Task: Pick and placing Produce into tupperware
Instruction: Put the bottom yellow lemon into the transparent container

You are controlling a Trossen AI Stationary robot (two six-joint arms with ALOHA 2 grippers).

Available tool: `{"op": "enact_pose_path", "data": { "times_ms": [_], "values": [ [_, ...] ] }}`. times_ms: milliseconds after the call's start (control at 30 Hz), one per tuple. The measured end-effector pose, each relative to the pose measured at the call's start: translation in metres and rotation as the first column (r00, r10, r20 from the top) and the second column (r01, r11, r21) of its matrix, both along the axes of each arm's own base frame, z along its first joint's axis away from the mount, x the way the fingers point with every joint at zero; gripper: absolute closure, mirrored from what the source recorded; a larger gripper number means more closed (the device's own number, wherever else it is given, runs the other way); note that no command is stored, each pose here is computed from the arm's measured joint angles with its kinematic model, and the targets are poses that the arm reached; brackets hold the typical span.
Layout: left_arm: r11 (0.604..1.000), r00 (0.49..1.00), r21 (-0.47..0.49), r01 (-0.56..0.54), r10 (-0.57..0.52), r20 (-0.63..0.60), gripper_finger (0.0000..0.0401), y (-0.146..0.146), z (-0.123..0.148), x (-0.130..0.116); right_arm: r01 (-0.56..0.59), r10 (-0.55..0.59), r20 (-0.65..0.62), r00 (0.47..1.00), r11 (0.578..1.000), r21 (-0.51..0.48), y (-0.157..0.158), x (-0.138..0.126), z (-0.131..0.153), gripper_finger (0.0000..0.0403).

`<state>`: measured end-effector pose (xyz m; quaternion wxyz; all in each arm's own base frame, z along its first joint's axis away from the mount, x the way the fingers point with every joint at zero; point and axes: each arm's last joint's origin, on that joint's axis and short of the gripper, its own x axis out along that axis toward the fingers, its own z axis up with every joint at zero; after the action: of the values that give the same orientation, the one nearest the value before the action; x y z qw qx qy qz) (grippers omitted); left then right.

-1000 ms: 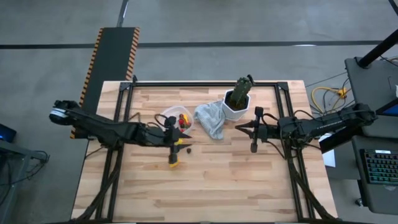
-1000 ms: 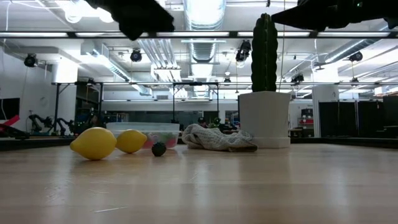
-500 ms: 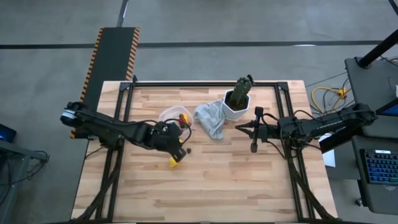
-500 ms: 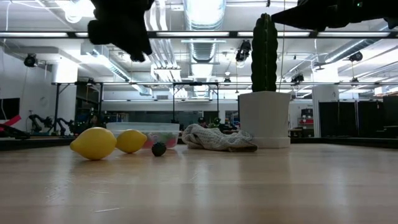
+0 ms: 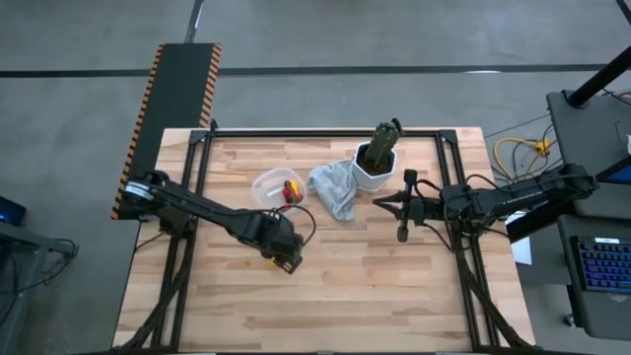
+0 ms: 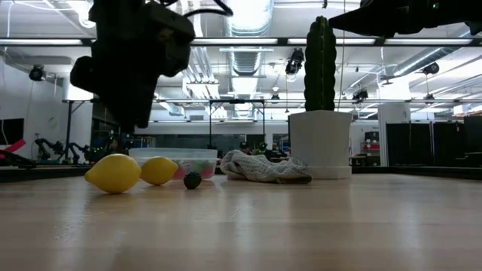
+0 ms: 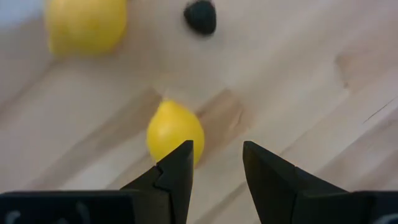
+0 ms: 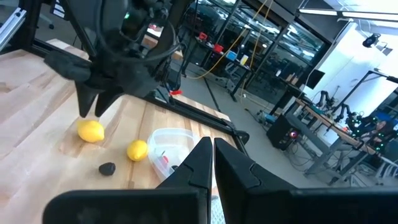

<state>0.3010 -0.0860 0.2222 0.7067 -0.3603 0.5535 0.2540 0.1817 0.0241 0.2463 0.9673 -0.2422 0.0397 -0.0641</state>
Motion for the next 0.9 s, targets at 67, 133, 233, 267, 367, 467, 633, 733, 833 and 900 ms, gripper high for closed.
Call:
{"op": "enact_pose_path", "data": {
  "times_ms": [67, 133, 233, 267, 367, 467, 633, 733, 833, 900],
  "values": [
    [1.0, 0.999, -0.02, 0.001, -0.002, -0.043, 0.0276, -0.001, -0.003, 0.0, 0.0, 0.0, 0.0, 1.0, 1.0, 0.006, 0.0, 0.0, 0.0, 0.0394],
    [1.0, 0.996, -0.015, -0.001, -0.001, -0.094, 0.0276, -0.001, -0.005, -0.003, 0.0, 0.0, 0.001, 1.0, 1.0, 0.007, 0.0, 0.0, 0.0, 0.0394],
    [1.0, 0.989, -0.024, -0.005, 0.001, -0.149, 0.0276, 0.0, -0.006, -0.008, 0.0, 0.0, 0.001, 1.0, 1.0, 0.006, 0.0, 0.0, 0.0, 0.0394],
    [0.999, 0.987, -0.031, -0.011, 0.006, -0.158, 0.0276, 0.0, -0.005, -0.009, 0.0, 0.0, 0.001, 1.0, 1.0, 0.007, 0.0, 0.0, 0.0, 0.0394],
    [0.999, 0.99, -0.045, -0.027, 0.021, -0.14, 0.0276, 0.001, 0.0, -0.011, 0.0, 0.0, 0.001, 1.0, 1.0, 0.006, 0.0, 0.0, 0.0, 0.0394],
    [0.998, 0.993, -0.053, -0.028, 0.022, -0.117, 0.0276, 0.0, 0.001, -0.009, 0.0, 0.0, -0.001, 1.0, 1.0, 0.006, 0.0, 0.0, 0.0, 0.0394],
    [0.998, 0.989, -0.058, -0.027, 0.018, -0.149, 0.0268, -0.001, -0.006, -0.007, 0.0, 0.0, 0.0, 1.0, 1.0, 0.005, 0.0, 0.0, 0.0, 0.0394],
    [0.998, 0.986, -0.065, -0.014, 0.002, -0.169, 0.0241, -0.002, -0.011, -0.005, 0.0, 0.0, 0.0, 1.0, 1.0, 0.005, 0.0, 0.0, 0.0, 0.0394],
    [0.998, 0.985, -0.067, -0.016, 0.004, -0.174, 0.0203, -0.002, -0.013, -0.004, 0.0, 0.0, 0.0, 1.0, 1.0, 0.003, 0.0, 0.0, 0.0, 0.0394],
    [0.997, 0.986, -0.07, -0.021, 0.009, -0.169, 0.0178, -0.002, -0.013, -0.004, 0.0, 0.0, 0.0, 1.0, 1.0, 0.003, 0.0, 0.0, 0.0, 0.0394]
  ]
}}
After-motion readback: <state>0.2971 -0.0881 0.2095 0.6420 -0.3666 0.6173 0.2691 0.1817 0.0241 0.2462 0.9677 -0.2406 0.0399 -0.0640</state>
